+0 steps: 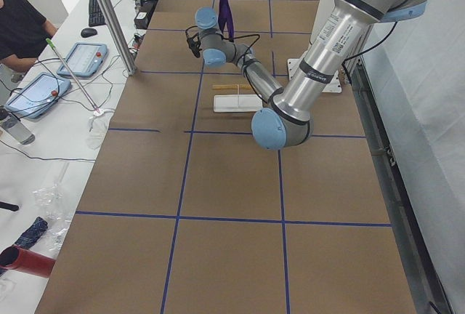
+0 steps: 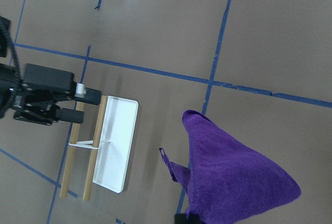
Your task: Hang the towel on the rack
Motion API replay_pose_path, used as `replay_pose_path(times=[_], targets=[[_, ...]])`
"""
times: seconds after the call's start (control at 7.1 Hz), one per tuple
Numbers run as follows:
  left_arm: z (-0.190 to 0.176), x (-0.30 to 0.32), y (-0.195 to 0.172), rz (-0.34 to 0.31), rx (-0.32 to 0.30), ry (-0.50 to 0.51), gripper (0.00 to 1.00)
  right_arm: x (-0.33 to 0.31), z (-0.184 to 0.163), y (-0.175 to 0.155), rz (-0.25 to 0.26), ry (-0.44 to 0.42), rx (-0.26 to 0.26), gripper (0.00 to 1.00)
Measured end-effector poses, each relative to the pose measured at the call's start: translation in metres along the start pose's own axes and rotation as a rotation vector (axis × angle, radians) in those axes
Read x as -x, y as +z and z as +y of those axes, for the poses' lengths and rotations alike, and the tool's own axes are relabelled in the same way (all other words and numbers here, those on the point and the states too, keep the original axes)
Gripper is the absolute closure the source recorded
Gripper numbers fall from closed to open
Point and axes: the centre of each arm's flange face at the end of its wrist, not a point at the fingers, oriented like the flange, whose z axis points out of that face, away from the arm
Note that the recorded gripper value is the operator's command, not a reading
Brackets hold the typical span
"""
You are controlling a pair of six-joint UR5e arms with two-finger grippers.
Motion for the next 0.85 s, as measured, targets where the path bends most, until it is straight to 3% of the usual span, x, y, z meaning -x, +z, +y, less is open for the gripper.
replay_pose_path(times=[0.85], targets=[[0.037,-0.043,0.052,0.083,0.012,-0.247,0.13,0.041,0.007,0.004,-0.030,-0.009,-0.015,1.00]])
